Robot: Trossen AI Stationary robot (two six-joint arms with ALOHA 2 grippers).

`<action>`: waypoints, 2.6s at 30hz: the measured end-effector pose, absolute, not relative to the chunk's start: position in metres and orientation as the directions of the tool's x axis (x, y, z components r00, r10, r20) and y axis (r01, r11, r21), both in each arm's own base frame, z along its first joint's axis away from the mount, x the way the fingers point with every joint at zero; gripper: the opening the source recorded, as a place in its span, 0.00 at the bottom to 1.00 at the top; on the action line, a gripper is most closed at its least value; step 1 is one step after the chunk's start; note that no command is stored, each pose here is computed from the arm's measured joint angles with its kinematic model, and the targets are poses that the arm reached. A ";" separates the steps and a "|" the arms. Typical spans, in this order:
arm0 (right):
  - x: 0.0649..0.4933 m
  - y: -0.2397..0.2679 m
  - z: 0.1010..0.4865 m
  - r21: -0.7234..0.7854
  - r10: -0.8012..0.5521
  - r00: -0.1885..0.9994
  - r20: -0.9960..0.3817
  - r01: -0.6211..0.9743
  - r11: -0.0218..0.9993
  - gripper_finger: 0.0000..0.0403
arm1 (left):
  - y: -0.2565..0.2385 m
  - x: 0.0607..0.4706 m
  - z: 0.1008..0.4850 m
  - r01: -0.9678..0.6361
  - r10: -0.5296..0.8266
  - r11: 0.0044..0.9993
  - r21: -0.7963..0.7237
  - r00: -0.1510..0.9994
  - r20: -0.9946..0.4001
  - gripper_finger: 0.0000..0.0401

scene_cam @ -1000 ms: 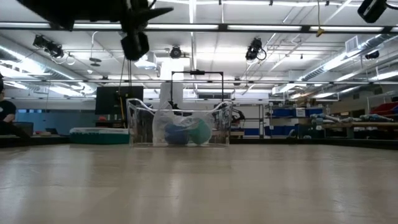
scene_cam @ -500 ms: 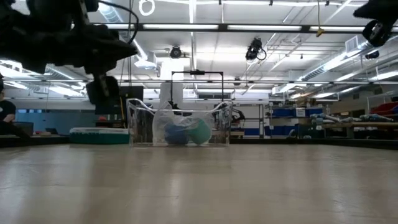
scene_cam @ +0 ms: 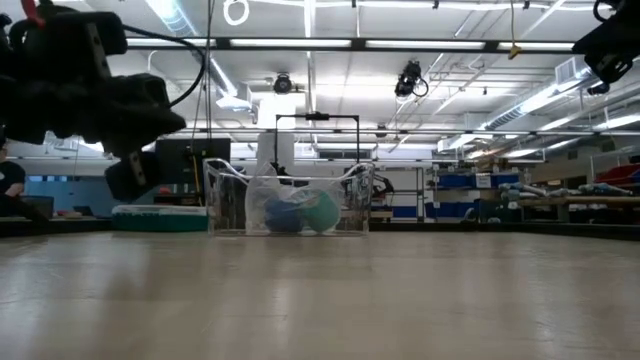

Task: Roll bandage
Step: Return to Home Position

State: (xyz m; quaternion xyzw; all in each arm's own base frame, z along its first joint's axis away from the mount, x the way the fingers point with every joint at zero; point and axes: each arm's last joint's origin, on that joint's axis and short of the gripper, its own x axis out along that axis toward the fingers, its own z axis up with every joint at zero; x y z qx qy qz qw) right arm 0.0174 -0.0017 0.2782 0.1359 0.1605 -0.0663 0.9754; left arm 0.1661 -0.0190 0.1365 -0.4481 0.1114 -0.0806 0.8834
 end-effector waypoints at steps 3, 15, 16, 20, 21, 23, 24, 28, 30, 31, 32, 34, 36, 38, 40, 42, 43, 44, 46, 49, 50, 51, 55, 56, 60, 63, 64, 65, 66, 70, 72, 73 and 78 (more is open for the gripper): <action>0.017 -0.002 0.278 0.242 -0.091 0.939 -0.330 0.178 0.954 0.01 | -0.019 0.163 0.132 0.029 -0.241 0.609 -0.793 0.959 -0.150 0.03; 0.021 -0.008 0.300 0.382 -0.306 0.946 -0.108 0.324 0.866 0.01 | -0.018 0.162 0.126 0.009 -0.238 0.679 -0.734 0.949 -0.208 0.01; 0.021 -0.009 0.298 0.380 -0.312 0.942 -0.124 0.336 0.862 0.01 | -0.018 0.161 0.124 -0.007 -0.234 0.681 -0.733 0.946 -0.226 0.01; 0.031 -0.009 0.282 0.434 -0.316 0.938 -0.146 0.348 0.831 0.02 | -0.018 0.161 0.122 -0.025 -0.230 0.689 -0.725 0.940 -0.250 0.01; 0.035 -0.010 0.276 0.474 -0.315 0.940 -0.132 0.339 0.812 0.01 | -0.018 0.161 0.122 -0.021 -0.229 0.698 -0.715 0.940 -0.252 0.01; 0.045 -0.010 0.263 0.523 -0.314 0.942 -0.120 0.328 0.786 0.01 | -0.018 0.161 0.122 -0.020 -0.229 0.698 -0.715 0.941 -0.250 0.01; 0.050 -0.011 0.256 0.526 -0.314 0.942 -0.116 0.326 0.786 0.01 | -0.018 0.161 0.122 -0.020 -0.229 0.698 -0.716 0.941 -0.250 0.01; 0.069 -0.012 0.233 0.482 -0.312 0.948 -0.067 0.304 0.822 0.00 | -0.018 0.161 0.122 -0.022 -0.225 0.702 -0.712 0.942 -0.251 0.01; 0.076 -0.013 0.224 0.464 -0.314 0.949 -0.027 0.290 0.837 0.00 | -0.018 0.161 0.122 -0.022 -0.224 0.702 -0.712 0.942 -0.250 0.01; 0.079 -0.013 0.220 0.455 -0.315 0.949 0.000 0.280 0.845 0.01 | -0.018 0.161 0.122 -0.022 -0.224 0.702 -0.712 0.942 -0.250 0.01; 0.082 -0.013 0.217 0.449 -0.314 0.949 0.029 0.268 0.852 0.01 | -0.018 0.161 0.122 -0.022 -0.224 0.702 -0.712 0.942 -0.250 0.01; 0.087 -0.014 0.210 0.442 -0.313 0.946 0.080 0.248 0.862 0.01 | -0.018 0.161 0.122 -0.022 -0.224 0.702 -0.712 0.942 -0.249 0.01; 0.090 -0.014 0.203 0.438 -0.315 0.939 0.135 0.228 0.869 0.02 | -0.018 0.161 0.122 -0.021 -0.224 0.702 -0.712 0.942 -0.249 0.01; 0.093 -0.014 0.197 0.427 -0.314 0.928 0.200 0.206 0.880 0.02 | -0.018 0.161 0.122 -0.020 -0.224 0.702 -0.712 0.943 -0.247 0.01; 0.094 -0.014 0.192 0.425 -0.313 0.914 0.257 0.184 0.886 0.01 | -0.018 0.161 0.122 -0.020 -0.224 0.702 -0.712 0.943 -0.247 0.01; 0.094 -0.014 0.193 0.421 -0.315 0.911 0.265 0.184 0.888 0.01 | -0.018 0.161 0.122 -0.021 -0.224 0.701 -0.713 0.943 -0.248 0.01; 0.094 -0.014 0.194 0.421 -0.315 0.911 0.266 0.184 0.888 0.00 | -0.018 0.161 0.122 -0.021 -0.224 0.701 -0.713 0.943 -0.248 0.01; 0.094 -0.014 0.193 0.421 -0.313 0.911 0.269 0.181 0.889 0.00 | -0.018 0.161 0.122 -0.021 -0.224 0.701 -0.713 0.943 -0.247 0.01; 0.094 -0.014 0.195 0.426 -0.301 0.911 0.283 0.162 0.890 0.00 | -0.018 0.161 0.123 -0.018 -0.224 0.701 -0.713 0.944 -0.244 0.01; 0.094 -0.013 0.194 0.434 -0.267 0.922 0.281 0.126 0.892 0.01 | -0.018 0.162 0.124 -0.016 -0.224 0.701 -0.713 0.944 -0.241 0.01; 0.094 -0.012 0.194 0.431 -0.257 0.925 0.279 0.118 0.894 0.01 | -0.018 0.163 0.125 -0.011 -0.224 0.700 -0.714 0.946 -0.234 0.01; 0.094 -0.012 0.194 0.426 -0.256 0.927 0.275 0.121 0.897 0.01 | -0.018 0.164 0.126 -0.007 -0.224 0.700 -0.714 0.947 -0.229 0.01; 0.095 -0.013 0.190 0.424 -0.257 0.936 0.241 0.136 0.895 0.00 | -0.018 0.164 0.126 -0.007 -0.224 0.700 -0.714 0.947 -0.229 0.01; 0.096 -0.013 0.190 0.434 -0.257 0.936 0.239 0.134 0.891 0.00 | -0.018 0.164 0.126 -0.007 -0.224 0.700 -0.714 0.947 -0.229 0.01; 0.096 -0.012 0.188 0.424 -0.253 0.942 0.221 0.141 0.895 0.00 | -0.018 0.164 0.126 -0.007 -0.224 0.700 -0.714 0.947 -0.228 0.01; 0.097 -0.012 0.186 0.389 -0.243 0.949 0.201 0.150 0.909 0.00 | -0.018 0.164 0.126 -0.007 -0.224 0.700 -0.714 0.947 -0.229 0.01; 0.097 -0.012 0.186 0.374 -0.239 0.951 0.196 0.153 0.915 0.00 | -0.018 0.164 0.126 -0.007 -0.224 0.700 -0.714 0.947 -0.229 0.01; 0.097 -0.012 0.186 0.363 -0.238 0.951 0.196 0.155 0.919 0.00 | -0.018 0.164 0.126 -0.007 -0.224 0.700 -0.714 0.947 -0.228 0.01; 0.097 -0.012 0.186 0.357 -0.239 0.950 0.201 0.156 0.921 0.00 | -0.018 0.164 0.126 -0.007 -0.224 0.700 -0.714 0.948 -0.228 0.01; 0.096 -0.012 0.190 0.364 -0.253 0.937 0.243 0.154 0.919 0.00 | -0.018 0.164 0.126 -0.007 -0.224 0.700 -0.714 0.948 -0.228 0.01; 0.095 -0.012 0.191 0.365 -0.253 0.934 0.254 0.150 0.919 0.00 | -0.018 0.164 0.126 -0.006 -0.224 0.700 -0.714 0.948 -0.228 0.01; 0.095 -0.012 0.192 0.365 -0.253 0.932 0.258 0.148 0.919 0.00 | -0.018 0.164 0.126 -0.006 -0.224 0.700 -0.714 0.948 -0.228 0.01; 0.096 -0.012 0.189 0.363 -0.253 0.939 0.233 0.158 0.918 0.00 | -0.018 0.164 0.127 -0.006 -0.224 0.700 -0.714 0.948 -0.227 0.01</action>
